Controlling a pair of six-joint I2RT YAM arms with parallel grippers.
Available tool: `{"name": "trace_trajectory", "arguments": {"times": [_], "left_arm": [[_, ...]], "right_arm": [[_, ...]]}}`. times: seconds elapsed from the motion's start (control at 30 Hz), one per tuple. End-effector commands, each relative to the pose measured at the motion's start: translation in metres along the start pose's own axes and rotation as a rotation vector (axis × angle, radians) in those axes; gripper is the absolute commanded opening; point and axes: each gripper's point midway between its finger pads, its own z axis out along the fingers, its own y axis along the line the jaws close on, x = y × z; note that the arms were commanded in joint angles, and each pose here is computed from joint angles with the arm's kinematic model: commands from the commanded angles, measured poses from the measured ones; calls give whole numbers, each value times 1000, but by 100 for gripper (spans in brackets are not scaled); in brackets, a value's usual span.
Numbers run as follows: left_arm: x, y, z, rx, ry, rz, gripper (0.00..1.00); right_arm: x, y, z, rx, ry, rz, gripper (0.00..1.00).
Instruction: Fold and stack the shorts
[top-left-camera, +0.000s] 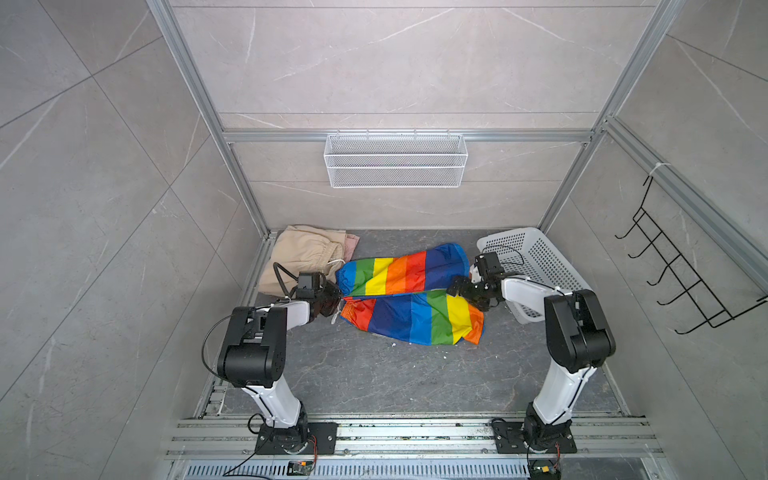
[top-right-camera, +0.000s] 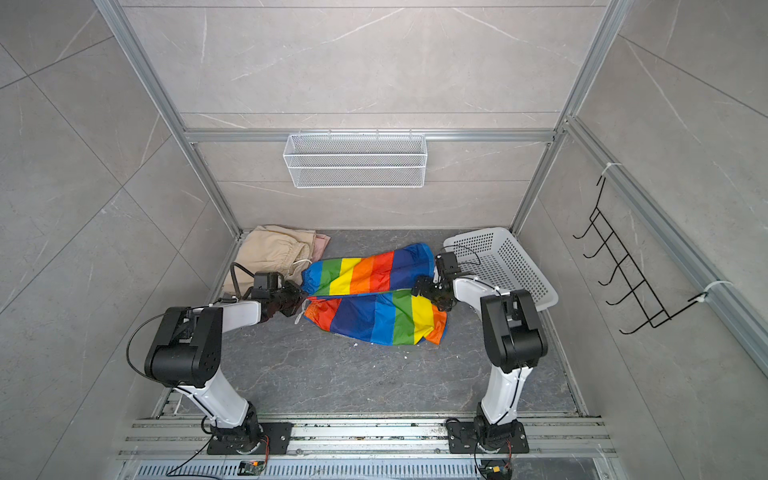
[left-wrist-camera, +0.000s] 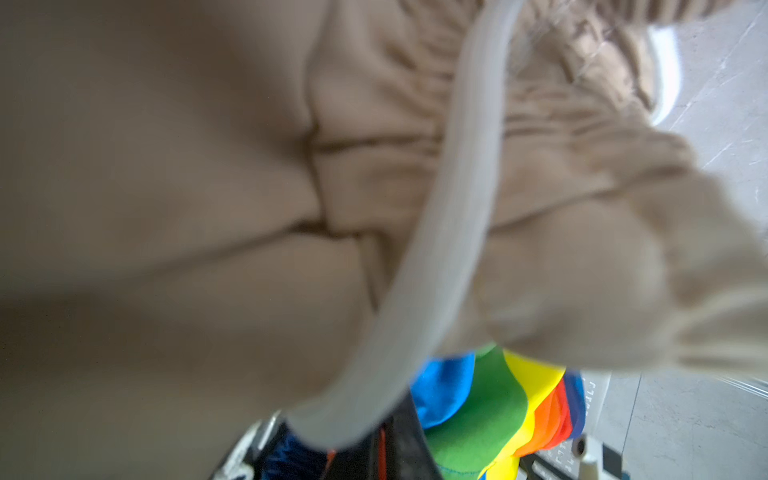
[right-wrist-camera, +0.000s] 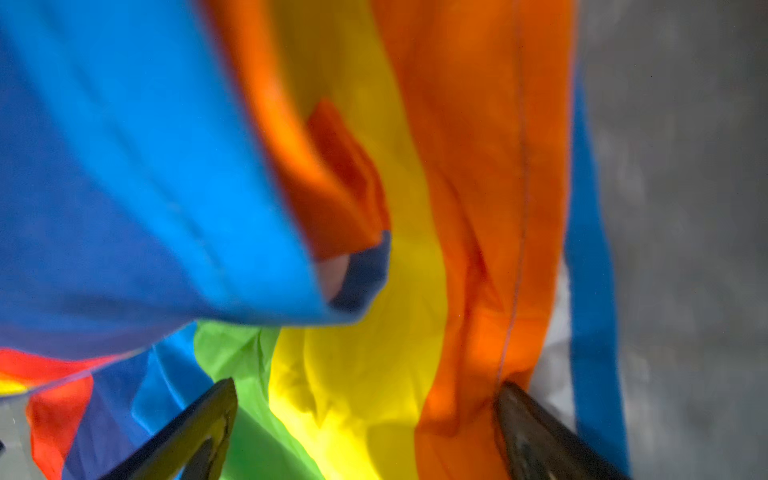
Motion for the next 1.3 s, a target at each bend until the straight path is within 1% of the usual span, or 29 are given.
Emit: {"name": "trace_trajectory", "arguments": {"times": [0.0, 0.1, 0.23, 0.37, 0.47, 0.57, 0.7, 0.8, 0.87, 1.0, 1.13, 1.17, 1.27], "left_arm": [[-8, -20, -12, 63, -30, 8, 0], [-9, -21, -14, 61, -34, 19, 0], [-11, -23, -12, 62, -38, 20, 0], [-13, -26, -10, 68, -42, 14, 0], [-13, -32, -10, 82, -40, 9, 0], [-13, -44, -15, 105, -42, 23, 0], [-13, -61, -23, 125, -41, 48, 0], [-9, -72, -28, 149, -35, 52, 0], [-3, -78, -29, 160, -21, 54, 0], [15, -79, -23, 166, 17, 48, 0], [31, -63, -10, 147, 48, 30, 0], [33, -58, -7, 141, 55, 21, 0], [38, -45, -3, 125, 69, 11, 0]], "right_arm": [[19, -19, 15, 70, 111, -2, 100], [7, 4, -16, 10, 51, -14, 99], [10, 18, -68, -11, -28, -41, 99], [38, 15, -102, -24, -42, -35, 99], [68, 2, -112, 9, -39, -33, 98], [101, -16, -112, 22, -12, 2, 96], [129, -35, -110, 33, 1, 46, 90], [142, -35, -100, -20, 23, 88, 84], [146, -33, -93, -44, 33, 112, 80], [149, -33, -82, -60, 41, 143, 72], [137, -41, -73, -1, 13, 143, 54], [134, -43, -71, 18, 7, 140, 51], [126, -51, -66, 71, -8, 140, 45]]}}
